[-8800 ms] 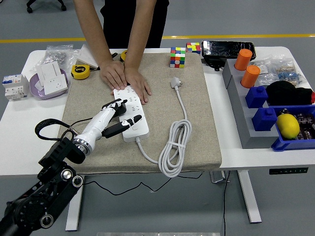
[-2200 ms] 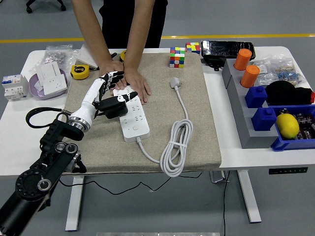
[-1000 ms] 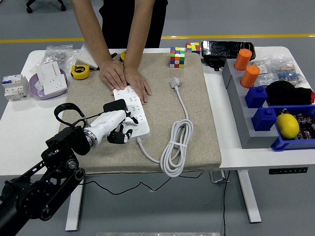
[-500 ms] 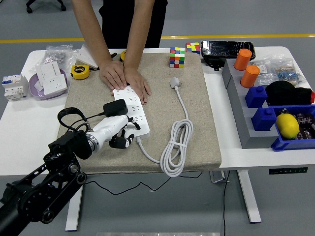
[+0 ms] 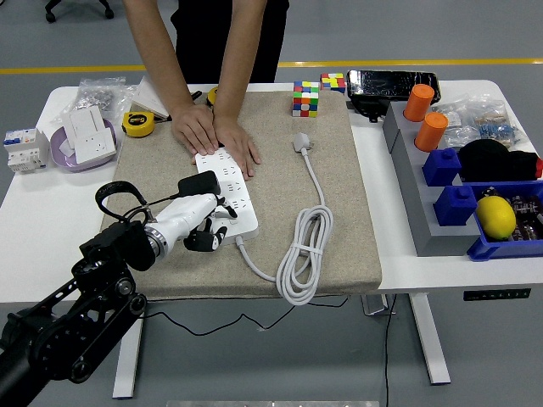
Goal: Pick up the plug,place it near the board,insert it into the board,press the button
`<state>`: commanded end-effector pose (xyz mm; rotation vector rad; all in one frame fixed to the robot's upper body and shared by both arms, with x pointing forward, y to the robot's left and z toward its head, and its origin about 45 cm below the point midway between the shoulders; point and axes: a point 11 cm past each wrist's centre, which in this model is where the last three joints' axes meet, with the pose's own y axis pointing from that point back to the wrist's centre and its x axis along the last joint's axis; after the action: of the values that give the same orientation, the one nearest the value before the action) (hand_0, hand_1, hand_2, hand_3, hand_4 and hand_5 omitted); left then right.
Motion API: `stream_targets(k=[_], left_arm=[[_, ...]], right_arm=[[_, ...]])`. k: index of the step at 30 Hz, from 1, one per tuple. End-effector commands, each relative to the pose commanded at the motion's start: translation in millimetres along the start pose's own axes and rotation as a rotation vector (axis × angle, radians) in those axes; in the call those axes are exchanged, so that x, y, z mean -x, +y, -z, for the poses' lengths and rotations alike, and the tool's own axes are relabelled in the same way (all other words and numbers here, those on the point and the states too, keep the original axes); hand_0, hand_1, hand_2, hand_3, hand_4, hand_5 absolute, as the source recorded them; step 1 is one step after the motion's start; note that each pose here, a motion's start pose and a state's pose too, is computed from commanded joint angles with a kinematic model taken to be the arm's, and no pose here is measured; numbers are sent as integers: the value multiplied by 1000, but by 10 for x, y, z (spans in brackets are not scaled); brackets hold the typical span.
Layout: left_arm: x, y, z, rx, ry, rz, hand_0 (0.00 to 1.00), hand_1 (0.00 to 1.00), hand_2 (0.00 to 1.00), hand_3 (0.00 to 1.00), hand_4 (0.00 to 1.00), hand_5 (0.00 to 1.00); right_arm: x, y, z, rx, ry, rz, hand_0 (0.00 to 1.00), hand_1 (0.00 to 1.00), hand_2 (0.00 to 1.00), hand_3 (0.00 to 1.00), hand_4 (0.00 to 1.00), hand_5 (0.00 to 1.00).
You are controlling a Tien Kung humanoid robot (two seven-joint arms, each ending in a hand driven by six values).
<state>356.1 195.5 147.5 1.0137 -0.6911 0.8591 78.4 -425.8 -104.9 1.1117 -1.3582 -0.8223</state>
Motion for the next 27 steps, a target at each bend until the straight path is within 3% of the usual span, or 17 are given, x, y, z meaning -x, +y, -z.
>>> stream_targets(k=[18, 27], left_arm=[[99, 22, -57, 9, -17, 49, 174, 24, 149, 661, 500, 2], [47, 32, -89, 20, -15, 21, 173, 24, 149, 660, 501, 2]], right_arm=[[-3, 0, 0, 0, 1, -1, 819, 745, 740, 757, 998, 798], [1, 0, -16, 3, 5, 0, 819, 745, 740, 757, 998, 798]])
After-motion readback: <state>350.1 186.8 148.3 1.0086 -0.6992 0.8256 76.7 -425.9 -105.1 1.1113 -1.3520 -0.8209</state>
